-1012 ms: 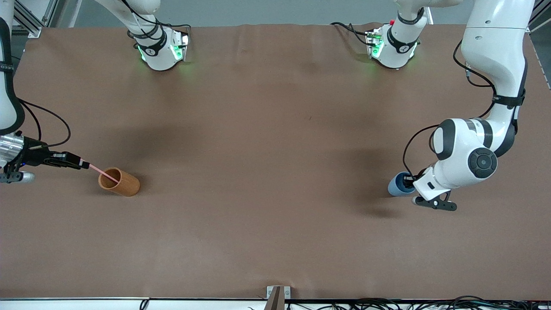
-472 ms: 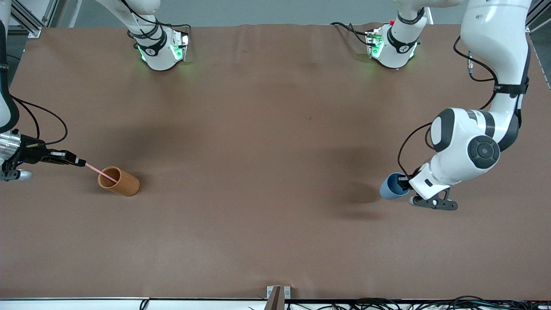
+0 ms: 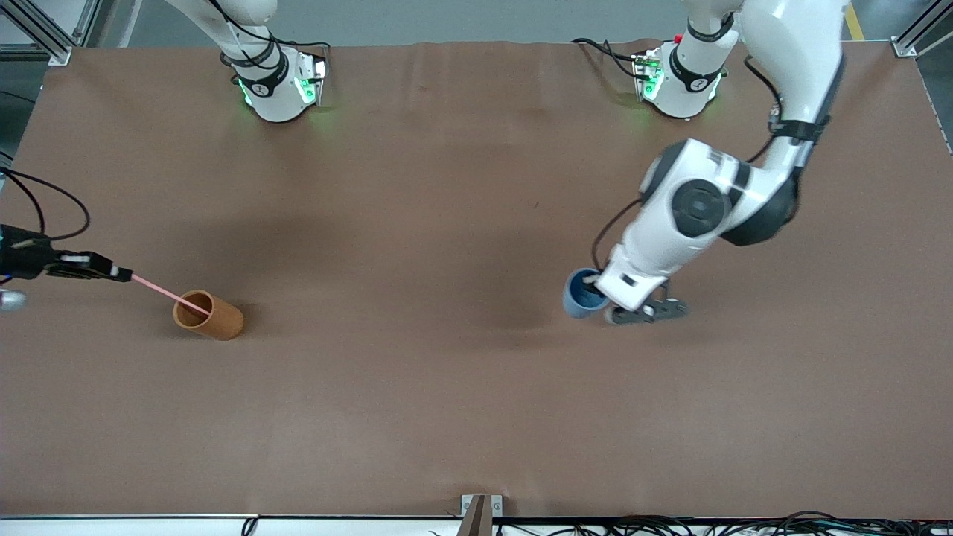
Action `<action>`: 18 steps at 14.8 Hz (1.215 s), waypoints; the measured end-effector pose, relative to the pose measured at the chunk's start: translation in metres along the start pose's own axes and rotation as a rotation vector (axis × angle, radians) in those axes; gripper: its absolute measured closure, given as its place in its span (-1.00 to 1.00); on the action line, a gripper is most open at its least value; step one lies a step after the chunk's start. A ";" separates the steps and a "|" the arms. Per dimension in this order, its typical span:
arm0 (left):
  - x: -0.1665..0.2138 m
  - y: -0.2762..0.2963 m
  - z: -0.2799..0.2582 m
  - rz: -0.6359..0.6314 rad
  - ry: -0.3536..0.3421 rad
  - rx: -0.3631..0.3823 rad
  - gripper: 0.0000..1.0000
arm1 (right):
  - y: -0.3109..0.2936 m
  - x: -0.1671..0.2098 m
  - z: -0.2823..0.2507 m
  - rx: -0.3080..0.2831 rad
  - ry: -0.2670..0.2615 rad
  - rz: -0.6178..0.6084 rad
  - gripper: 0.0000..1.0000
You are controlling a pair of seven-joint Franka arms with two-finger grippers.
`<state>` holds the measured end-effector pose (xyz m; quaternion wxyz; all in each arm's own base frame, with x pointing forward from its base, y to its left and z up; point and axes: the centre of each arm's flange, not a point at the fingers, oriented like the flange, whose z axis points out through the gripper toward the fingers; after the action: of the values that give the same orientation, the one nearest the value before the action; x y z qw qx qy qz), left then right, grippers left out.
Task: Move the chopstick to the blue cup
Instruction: 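Lift the pink chopstick from the wooden cup with the right gripper, then carry the chopstick over the blue cup while the left gripper releases it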
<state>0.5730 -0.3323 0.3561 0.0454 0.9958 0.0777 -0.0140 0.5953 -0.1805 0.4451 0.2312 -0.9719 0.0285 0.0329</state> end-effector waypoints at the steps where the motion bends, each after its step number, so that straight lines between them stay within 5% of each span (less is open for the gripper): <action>1: -0.014 0.018 0.008 -0.020 -0.011 0.004 0.91 | -0.016 0.001 -0.021 -0.015 0.003 -0.005 0.81; 6: -0.049 0.066 0.053 -0.084 -0.039 0.035 0.91 | -0.124 -0.009 -0.077 -0.227 0.017 -0.063 0.81; 13: -0.047 0.105 0.098 -0.142 -0.018 0.030 0.91 | -0.322 -0.040 -0.048 -0.467 0.097 -0.043 0.81; 18: -0.042 0.104 0.105 -0.156 0.008 0.016 0.76 | -0.413 -0.067 -0.010 -0.522 0.157 -0.006 0.81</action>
<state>0.5459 -0.4512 0.2627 0.0360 0.9872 0.1549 -0.0144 0.5580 0.1858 0.6444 -0.0301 -0.9983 0.0342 -0.0369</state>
